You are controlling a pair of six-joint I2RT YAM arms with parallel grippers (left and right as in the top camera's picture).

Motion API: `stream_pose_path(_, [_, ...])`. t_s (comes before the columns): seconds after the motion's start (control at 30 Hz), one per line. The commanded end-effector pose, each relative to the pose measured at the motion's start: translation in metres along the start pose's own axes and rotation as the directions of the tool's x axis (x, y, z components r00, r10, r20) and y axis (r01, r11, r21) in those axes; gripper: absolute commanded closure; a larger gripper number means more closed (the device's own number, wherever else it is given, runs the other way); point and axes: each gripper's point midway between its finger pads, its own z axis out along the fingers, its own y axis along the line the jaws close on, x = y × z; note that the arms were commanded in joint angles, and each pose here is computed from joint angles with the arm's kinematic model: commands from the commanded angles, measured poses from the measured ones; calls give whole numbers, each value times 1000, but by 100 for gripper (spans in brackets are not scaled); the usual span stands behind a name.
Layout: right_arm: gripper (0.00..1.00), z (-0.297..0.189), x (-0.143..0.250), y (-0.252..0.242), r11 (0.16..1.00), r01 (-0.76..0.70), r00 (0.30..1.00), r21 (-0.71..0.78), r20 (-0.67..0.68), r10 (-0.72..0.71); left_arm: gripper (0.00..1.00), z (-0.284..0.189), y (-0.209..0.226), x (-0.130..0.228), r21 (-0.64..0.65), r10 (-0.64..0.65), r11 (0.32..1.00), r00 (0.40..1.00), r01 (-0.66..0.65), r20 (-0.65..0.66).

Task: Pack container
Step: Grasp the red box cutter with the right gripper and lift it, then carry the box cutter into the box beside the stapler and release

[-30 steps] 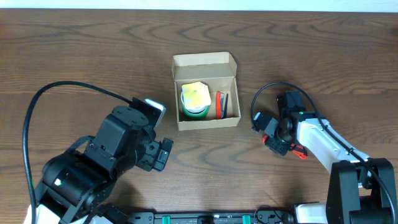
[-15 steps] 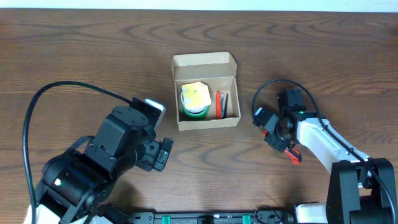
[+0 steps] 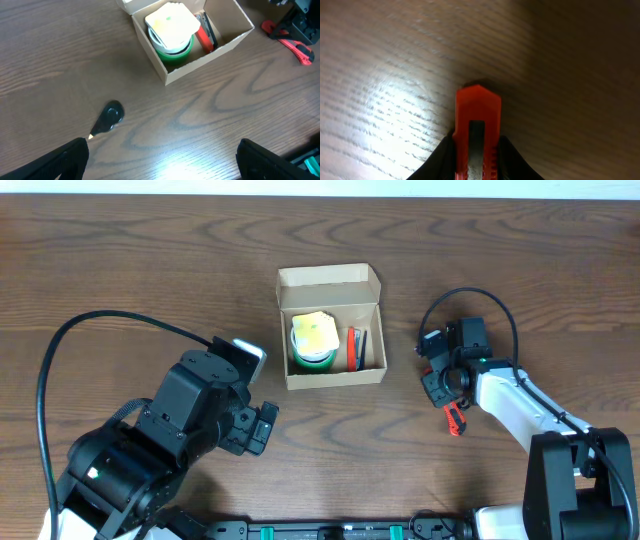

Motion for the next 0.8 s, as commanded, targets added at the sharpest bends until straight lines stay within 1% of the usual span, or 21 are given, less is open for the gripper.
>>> stream_pose_path(0.0, [90,1,-7,1,988,-155,988,-22,0,155,5,0,2,2,-10,1,1000,1000,-1,-1])
stream_pose_path(0.13, [90,-16,-40,4,982,-161,984,-95,67,168,5,0,2,2,-10,1,1000,1000,-1,-1])
stream_pose_path(0.2, [92,-25,-55,1,976,-190,975,-101,93,200,5,0,2,2,-10,1,1000,1000,-1,-1])
stream_pose_path(0.33, [91,-45,-81,-7,976,-195,968,-102,141,208,5,0,2,2,-10,1,1000,1000,-1,-1])
stream_pose_path(0.43, [91,-66,-105,-10,964,-228,951,-136,182,250,5,0,2,2,-10,1,1000,1000,-1,-1])
stream_pose_path(0.63, [94,-128,-165,-3,911,-285,883,-299,288,371,5,0,2,2,-10,1,1000,1000,-1,-1])
stream_pose_path(0.77, [94,-164,-197,7,867,-325,826,-378,332,455,4,0,2,2,-10,1,1000,1000,-1,-1])
